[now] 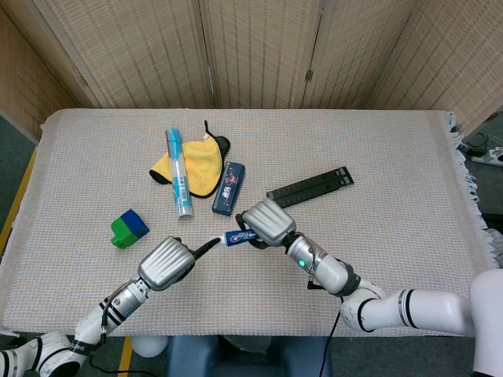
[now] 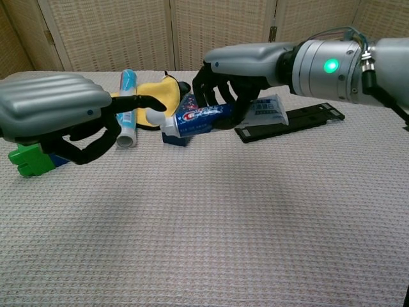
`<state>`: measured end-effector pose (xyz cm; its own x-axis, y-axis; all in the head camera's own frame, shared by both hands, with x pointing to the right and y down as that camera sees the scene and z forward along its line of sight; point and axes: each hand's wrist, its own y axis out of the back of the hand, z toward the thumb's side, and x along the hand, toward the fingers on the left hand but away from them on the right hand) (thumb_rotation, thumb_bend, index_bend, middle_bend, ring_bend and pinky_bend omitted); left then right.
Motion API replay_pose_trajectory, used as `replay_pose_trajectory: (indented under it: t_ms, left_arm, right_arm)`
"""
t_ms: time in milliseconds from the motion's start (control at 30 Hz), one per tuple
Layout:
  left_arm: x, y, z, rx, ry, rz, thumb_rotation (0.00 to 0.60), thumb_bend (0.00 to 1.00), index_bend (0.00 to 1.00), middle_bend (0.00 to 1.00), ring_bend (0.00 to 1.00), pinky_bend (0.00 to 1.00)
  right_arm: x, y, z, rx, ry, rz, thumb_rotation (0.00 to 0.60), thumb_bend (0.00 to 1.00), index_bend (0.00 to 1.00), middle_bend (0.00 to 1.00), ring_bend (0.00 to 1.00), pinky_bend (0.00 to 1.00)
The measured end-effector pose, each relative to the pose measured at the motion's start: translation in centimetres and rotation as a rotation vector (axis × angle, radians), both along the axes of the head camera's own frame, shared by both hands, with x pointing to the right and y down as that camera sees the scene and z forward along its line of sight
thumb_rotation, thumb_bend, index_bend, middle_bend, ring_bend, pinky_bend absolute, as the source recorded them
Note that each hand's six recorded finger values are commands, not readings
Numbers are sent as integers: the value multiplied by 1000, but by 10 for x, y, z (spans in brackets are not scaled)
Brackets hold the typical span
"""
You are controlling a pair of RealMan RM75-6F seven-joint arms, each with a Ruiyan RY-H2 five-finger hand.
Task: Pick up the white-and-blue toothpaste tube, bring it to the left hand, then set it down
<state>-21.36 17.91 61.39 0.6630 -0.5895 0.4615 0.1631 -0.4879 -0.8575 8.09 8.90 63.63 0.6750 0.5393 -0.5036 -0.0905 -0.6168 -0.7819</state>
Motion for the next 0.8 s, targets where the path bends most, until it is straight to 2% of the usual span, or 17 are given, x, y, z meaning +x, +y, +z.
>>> replay_pose_trajectory:
  t_ms: [467,600,667,700,767,800]
  left_arm:
    - [-20,1,1,-13,8,-79,600,737,115,774,784,722]
    - [-22,0,1,-29,25,-105,600,735,89,754,742,722]
    - [-25,-2,0,-39,45,-133,600,689,82,680,679,721]
    - [-26,-4,-1,-45,56,-149,600,630,81,620,633,712]
    - [-31,-8,-4,-66,92,-194,600,486,82,512,528,628]
    - [-33,-10,-6,-77,111,-217,600,416,83,460,463,548]
  right_arm:
    - [4,-4,-9,-30,-108,45,600,600,783,642,662,641]
    - [5,-4,-9,-37,-127,59,600,599,783,642,662,641]
    - [8,-4,-8,-44,-135,75,600,599,783,642,662,641]
    - [9,-4,-8,-48,-140,83,600,599,782,642,661,641]
    - [12,-3,-6,-64,-156,106,600,598,782,642,662,641]
    - [13,-2,-5,-72,-164,117,600,599,782,642,664,641]
